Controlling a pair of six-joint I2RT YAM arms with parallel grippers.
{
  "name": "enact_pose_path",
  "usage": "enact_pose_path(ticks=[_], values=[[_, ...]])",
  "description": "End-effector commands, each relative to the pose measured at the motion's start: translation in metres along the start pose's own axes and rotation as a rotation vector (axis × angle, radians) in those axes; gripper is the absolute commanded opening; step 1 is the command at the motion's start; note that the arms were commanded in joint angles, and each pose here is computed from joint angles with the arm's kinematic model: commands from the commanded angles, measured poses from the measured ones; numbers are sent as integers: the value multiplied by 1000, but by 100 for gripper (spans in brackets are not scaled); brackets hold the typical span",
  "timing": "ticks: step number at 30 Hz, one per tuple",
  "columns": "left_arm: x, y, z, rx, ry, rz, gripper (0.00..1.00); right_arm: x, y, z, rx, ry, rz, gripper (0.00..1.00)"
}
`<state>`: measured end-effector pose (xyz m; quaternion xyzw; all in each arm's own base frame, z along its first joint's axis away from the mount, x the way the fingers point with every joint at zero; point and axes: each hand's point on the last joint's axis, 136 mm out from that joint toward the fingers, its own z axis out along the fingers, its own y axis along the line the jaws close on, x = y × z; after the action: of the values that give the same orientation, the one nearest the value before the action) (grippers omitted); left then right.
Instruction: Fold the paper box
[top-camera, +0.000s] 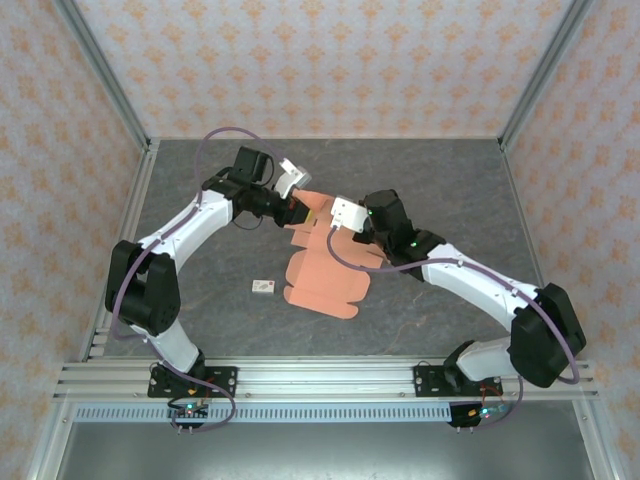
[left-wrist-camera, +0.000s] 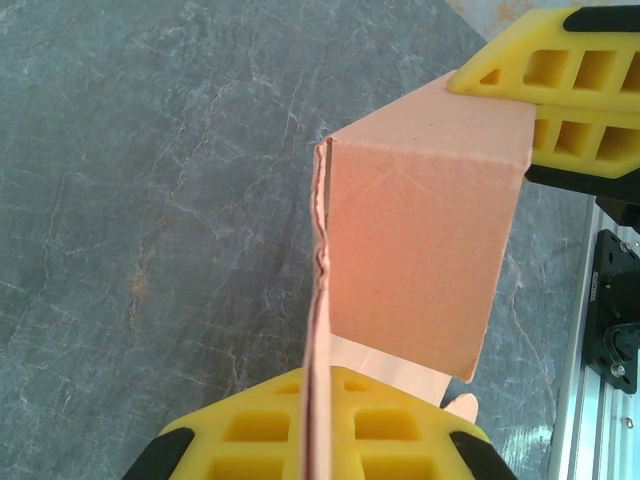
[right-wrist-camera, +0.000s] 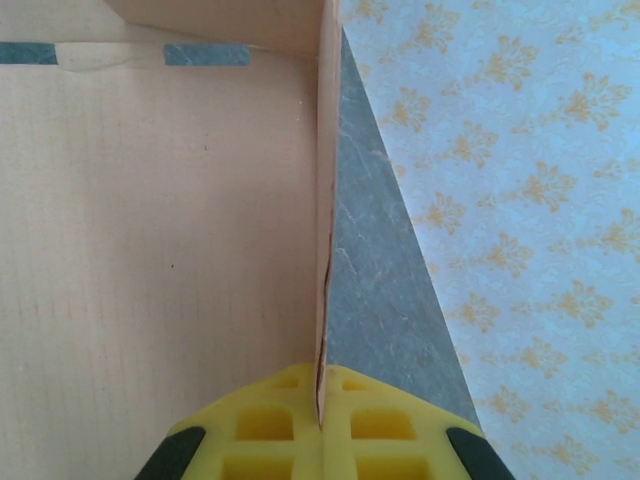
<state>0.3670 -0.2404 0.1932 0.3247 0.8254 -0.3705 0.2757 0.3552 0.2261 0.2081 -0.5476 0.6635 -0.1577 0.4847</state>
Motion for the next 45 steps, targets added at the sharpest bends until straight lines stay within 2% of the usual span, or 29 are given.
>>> enact_pose_path(ticks=[1, 4, 6, 11, 15, 18, 22, 29, 32, 39, 45], values=[[-13, 0, -4, 3, -28, 4, 0, -4, -6, -2, 21, 2, 0, 0], [-10, 12, -4, -66, -30, -5, 9, 0, 1, -5, -116, 33, 78, 0], [-9, 23, -5, -127, -41, -28, 21, 3, 4, -7, -193, 54, 128, 0], [-5, 48, -17, -309, -110, -121, 41, 9, 13, -9, -310, 123, 186, 0], [9, 65, -44, -501, -189, -217, 56, 16, 19, -6, -355, 158, 224, 0], [26, 74, -71, -656, -241, -300, 61, 19, 23, -2, -390, 167, 250, 0], [50, 68, -93, -736, -306, -387, 61, 25, 29, 6, -425, 194, 264, 0], [59, -5, -47, -467, -352, -411, 57, 27, 27, 16, -427, 240, 325, 0], [58, -26, -25, -340, -399, -467, 54, 28, 23, 17, -422, 250, 352, 0], [40, -33, 19, -238, -517, -559, 39, 31, 16, 17, -418, 274, 430, 0], [19, -27, 62, -237, -528, -601, 27, 31, 14, 18, -421, 283, 492, 0]])
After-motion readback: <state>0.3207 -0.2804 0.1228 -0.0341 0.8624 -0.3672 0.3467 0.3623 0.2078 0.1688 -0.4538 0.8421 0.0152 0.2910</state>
